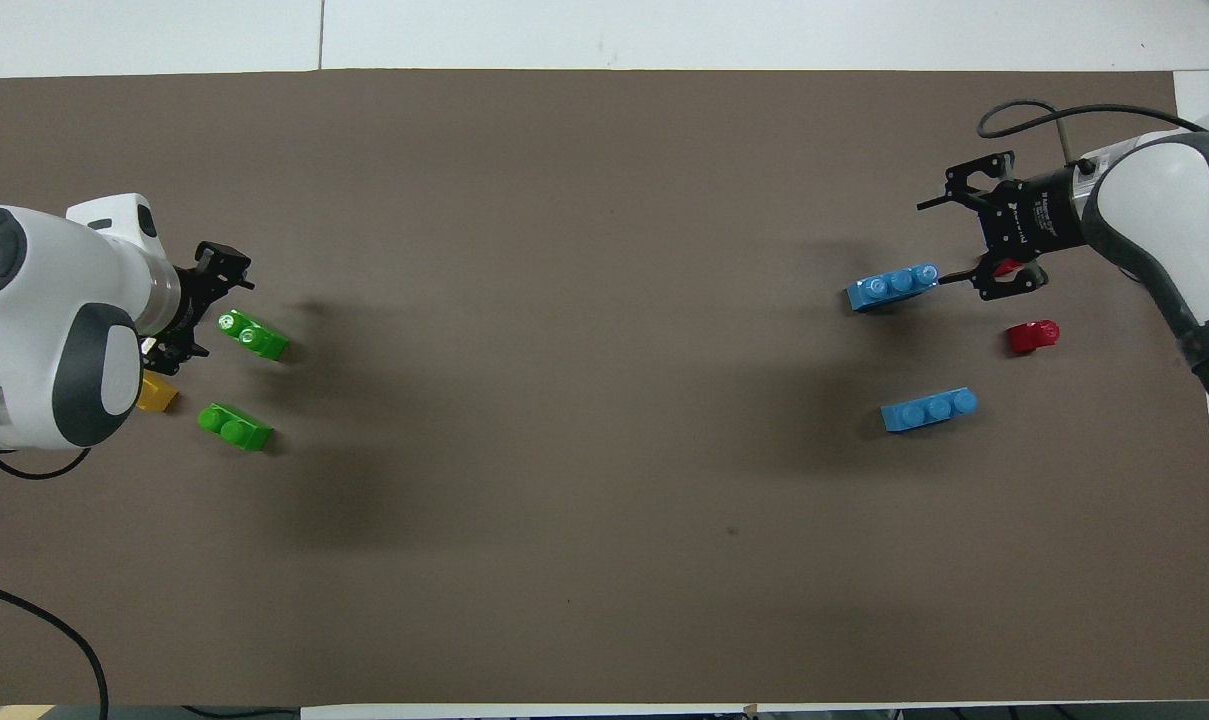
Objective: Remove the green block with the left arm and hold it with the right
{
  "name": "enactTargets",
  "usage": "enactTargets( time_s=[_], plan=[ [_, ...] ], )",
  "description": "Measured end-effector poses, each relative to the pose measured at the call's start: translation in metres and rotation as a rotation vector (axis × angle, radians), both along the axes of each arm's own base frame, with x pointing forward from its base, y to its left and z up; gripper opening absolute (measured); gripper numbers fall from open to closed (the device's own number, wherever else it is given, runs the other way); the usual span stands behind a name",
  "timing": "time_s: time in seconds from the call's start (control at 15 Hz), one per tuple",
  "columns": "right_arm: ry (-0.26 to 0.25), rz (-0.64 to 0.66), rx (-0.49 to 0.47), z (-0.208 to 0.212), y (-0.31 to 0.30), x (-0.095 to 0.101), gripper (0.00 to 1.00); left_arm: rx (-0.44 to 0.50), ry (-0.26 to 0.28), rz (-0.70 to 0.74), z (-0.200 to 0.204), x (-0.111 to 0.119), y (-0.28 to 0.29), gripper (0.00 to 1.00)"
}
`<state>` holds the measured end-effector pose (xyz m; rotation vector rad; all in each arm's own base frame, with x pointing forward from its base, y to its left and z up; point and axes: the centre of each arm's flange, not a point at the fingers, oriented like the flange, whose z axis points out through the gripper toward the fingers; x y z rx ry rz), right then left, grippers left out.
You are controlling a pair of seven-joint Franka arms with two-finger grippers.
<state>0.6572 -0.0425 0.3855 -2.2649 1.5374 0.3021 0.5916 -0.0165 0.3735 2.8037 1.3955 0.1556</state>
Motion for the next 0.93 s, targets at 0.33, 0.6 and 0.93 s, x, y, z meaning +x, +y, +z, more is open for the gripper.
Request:
enactTargets(
  time_s=[0.33, 0.6, 0.93],
  plan=[
    [-0.135, 0.321, -0.180, 0.065, 0.032, -0.004, 0.90, 0.030, 0.016, -0.203, 0.078, 0.009, -0.002, 1.00],
    [-0.200, 0.628, -0.272, 0.124, 0.028, -0.028, 1.00, 0.058, 0.060, -0.529, 0.129, 0.009, 0.001, 1.00],
    [-0.204, 0.947, -0.302, 0.190, 0.025, -0.078, 1.00, 0.072, 0.095, -0.716, 0.183, -0.022, 0.003, 1.00]
  ],
)
